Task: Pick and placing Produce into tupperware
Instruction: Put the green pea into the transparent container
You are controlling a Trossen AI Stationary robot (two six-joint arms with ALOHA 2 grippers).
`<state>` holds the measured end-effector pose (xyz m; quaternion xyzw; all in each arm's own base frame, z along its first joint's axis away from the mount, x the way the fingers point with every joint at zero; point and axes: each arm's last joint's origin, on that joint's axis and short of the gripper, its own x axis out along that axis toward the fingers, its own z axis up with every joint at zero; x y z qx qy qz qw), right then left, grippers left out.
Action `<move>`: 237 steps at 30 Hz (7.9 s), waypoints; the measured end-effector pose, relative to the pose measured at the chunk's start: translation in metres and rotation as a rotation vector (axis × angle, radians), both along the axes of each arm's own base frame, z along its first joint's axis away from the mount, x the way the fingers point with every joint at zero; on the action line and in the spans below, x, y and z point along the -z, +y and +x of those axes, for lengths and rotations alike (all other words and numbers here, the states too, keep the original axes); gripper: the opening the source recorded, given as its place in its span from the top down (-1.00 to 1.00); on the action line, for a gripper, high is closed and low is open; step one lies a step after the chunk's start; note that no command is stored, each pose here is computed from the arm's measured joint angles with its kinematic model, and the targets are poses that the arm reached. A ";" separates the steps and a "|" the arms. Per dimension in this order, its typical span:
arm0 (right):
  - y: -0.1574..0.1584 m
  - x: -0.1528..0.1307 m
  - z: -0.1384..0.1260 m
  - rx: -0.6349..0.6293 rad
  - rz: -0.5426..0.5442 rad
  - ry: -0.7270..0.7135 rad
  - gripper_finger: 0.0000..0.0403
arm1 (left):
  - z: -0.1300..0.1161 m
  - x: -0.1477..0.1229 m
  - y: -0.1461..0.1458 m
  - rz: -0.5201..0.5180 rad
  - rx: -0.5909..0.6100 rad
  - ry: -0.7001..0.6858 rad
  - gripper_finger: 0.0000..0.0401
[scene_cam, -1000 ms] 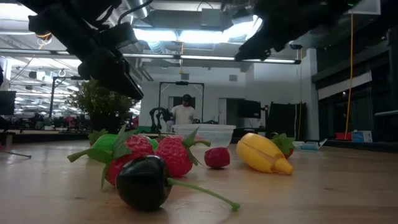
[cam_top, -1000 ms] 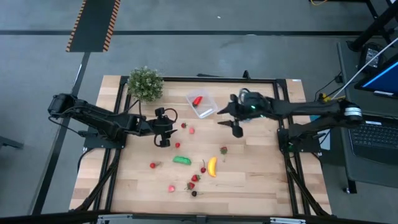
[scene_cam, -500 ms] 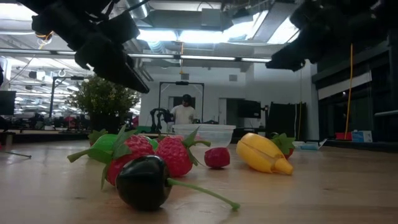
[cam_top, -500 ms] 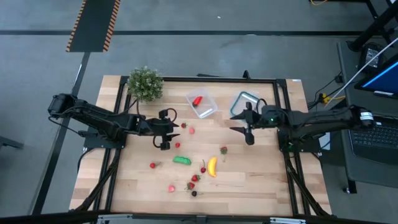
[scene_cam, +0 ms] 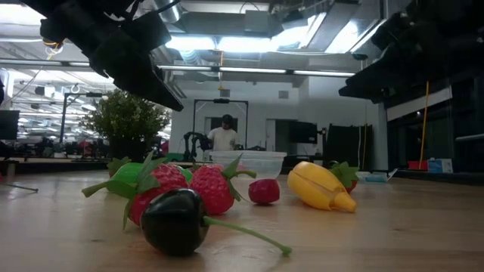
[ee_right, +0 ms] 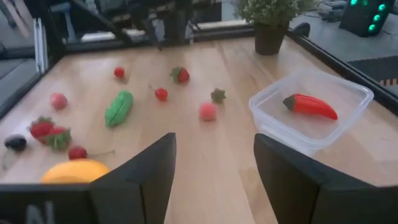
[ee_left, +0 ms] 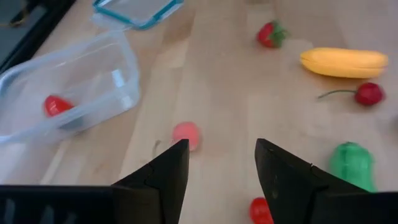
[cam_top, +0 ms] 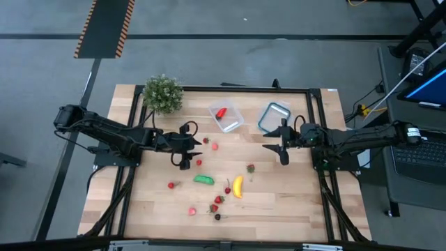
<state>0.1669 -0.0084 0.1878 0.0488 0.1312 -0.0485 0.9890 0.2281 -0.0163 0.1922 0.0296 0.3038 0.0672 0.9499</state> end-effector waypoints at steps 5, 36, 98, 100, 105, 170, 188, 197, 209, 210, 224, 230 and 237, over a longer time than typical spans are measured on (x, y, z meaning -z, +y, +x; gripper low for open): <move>0.000 0.002 0.001 0.006 0.015 0.008 -0.08 | 0.002 -0.006 -0.009 0.038 0.081 -0.006 0.12; 0.000 0.014 -0.001 -0.001 -0.003 0.133 -0.08 | 0.078 -0.009 -0.091 0.112 0.183 0.506 0.12; 0.002 0.014 -0.001 -0.048 0.052 0.137 -0.08 | 0.096 0.053 -0.095 -0.013 0.184 0.725 0.46; 0.002 0.014 -0.001 -0.048 0.053 0.139 -0.08 | 0.096 0.052 -0.094 -0.013 0.184 0.722 0.46; 0.002 0.015 -0.001 -0.048 0.053 0.144 -0.08 | 0.091 0.043 -0.092 -0.003 0.179 0.727 0.46; 0.002 0.016 -0.002 -0.050 0.054 0.157 -0.08 | 0.001 0.018 -0.018 -0.038 -0.057 -0.348 0.46; 0.002 0.016 -0.002 -0.049 0.053 0.157 -0.08 | 0.005 0.018 0.005 -0.069 0.044 -0.334 0.46; 0.002 0.016 -0.002 -0.056 0.035 0.156 -0.08 | 0.014 0.020 0.039 -0.153 0.150 -0.415 0.46; 0.002 0.015 -0.001 -0.068 -0.004 0.145 -0.08 | 0.056 0.025 0.098 -0.184 0.138 -0.378 0.46; 0.002 0.015 -0.001 -0.068 -0.004 0.145 -0.08 | 0.060 0.024 0.105 -0.195 0.130 -0.368 0.46; 0.002 0.015 -0.001 -0.075 -0.025 0.147 -0.08 | 0.097 0.007 0.172 -0.311 -0.042 -0.110 0.46; 0.002 0.015 -0.001 -0.075 -0.025 0.147 -0.08 | 0.111 0.000 0.190 -0.347 -0.079 -0.026 0.46; 0.002 0.015 -0.001 -0.073 -0.022 0.147 -0.08 | 0.121 0.001 0.201 -0.357 -0.161 0.134 0.46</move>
